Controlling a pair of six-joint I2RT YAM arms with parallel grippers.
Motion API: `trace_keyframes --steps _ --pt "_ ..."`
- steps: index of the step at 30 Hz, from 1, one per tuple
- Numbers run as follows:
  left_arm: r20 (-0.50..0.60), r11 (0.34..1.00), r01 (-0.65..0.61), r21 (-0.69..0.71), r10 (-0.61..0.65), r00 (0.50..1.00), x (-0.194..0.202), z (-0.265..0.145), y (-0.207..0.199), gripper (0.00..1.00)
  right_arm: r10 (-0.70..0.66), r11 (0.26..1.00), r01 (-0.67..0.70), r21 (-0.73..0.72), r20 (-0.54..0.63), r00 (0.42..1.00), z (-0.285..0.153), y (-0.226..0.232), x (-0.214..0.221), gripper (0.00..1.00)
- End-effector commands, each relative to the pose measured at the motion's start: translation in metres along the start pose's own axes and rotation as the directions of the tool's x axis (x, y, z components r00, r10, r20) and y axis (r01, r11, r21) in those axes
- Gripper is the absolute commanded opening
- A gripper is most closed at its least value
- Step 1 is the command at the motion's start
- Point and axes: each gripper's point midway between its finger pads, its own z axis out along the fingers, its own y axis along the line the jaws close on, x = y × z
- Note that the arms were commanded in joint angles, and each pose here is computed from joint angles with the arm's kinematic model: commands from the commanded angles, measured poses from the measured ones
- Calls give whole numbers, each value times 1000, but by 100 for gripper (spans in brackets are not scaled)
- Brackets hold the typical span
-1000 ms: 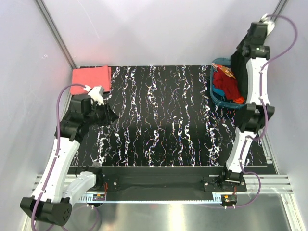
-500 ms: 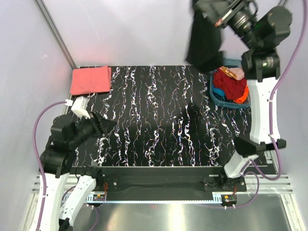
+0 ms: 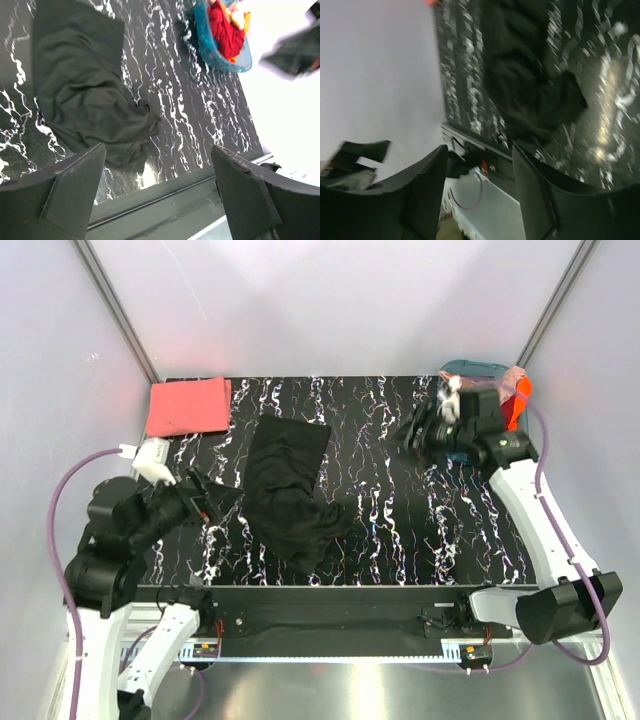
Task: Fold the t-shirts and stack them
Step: Move the tshirt to the center of the board, then flatten the tshirt out
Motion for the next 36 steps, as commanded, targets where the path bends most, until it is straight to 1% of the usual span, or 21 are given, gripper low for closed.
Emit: trace_keyframes --steps 1,4,6,8,9,10,11,13,14,16,18,20,22,23,25,27,31,33,34,35,36 --pt "-102 998 59 31 -56 993 11 28 1 90 28 991 -3 131 -186 982 -1 -60 58 61" --pt "-220 980 197 29 -186 957 35 68 11 81 30 995 -8 100 -224 974 19 -72 69 58" --pt "-256 970 241 19 -228 939 44 93 17 76 15 998 0 68 -233 972 33 -70 72 56" --pt "-305 979 195 -59 -204 930 56 125 26 75 27 995 1 99 -281 959 49 -79 77 55" --pt "-300 989 134 -61 -146 943 47 134 21 75 19 992 22 123 -323 946 59 -87 85 55" --pt "-354 987 84 -135 -127 926 60 159 32 76 11 990 37 137 -334 943 65 -90 85 55" --pt "-391 984 54 -171 -118 913 64 166 36 76 1 988 55 145 -358 934 70 -95 90 55" --pt "-428 982 9 -188 -90 899 61 182 34 75 -3 985 76 153 -428 904 85 -100 105 54" --pt "-482 976 -10 -215 -97 871 73 189 42 72 -22 984 99 148 -451 892 90 -102 110 54" --pt "-507 972 -64 -224 -61 860 81 192 48 71 -55 982 140 128 -513 857 101 -102 131 54" --pt "-522 963 -96 -251 -51 851 91 187 62 72 -105 975 195 103 -562 821 113 -108 149 57" --pt "-520 957 -99 -272 -59 852 99 178 76 72 -147 967 241 79 -600 787 123 -108 169 59" --pt "-459 968 -71 -241 -49 887 89 163 74 72 -157 966 253 60 -641 752 134 -110 189 64" --pt "-450 969 -63 -240 -54 891 95 158 80 72 -169 965 258 47 -639 750 140 -108 191 67" --pt "-406 969 -44 -242 -60 912 90 143 84 73 -169 963 264 49 -654 737 153 -112 196 69" --pt "-428 955 -35 -294 -99 898 104 128 99 73 -158 963 263 62 -660 735 168 -118 197 70" --pt "-393 951 -7 -309 -121 911 109 107 106 76 -146 954 282 102 -663 734 193 -130 192 67" --pt "-397 956 -2 -292 -119 910 111 102 102 77 -160 939 317 136 -642 750 202 -135 183 51" --pt "-395 958 -1 -287 -118 911 111 97 101 77 -168 933 330 144 -636 753 205 -136 179 40" --pt "-397 958 0 -286 -119 910 113 96 101 77 -169 924 347 163 -638 751 204 -140 176 8" --pt "-398 959 1 -285 -119 910 115 94 101 77 -173 909 363 204 -608 775 207 -144 160 1"
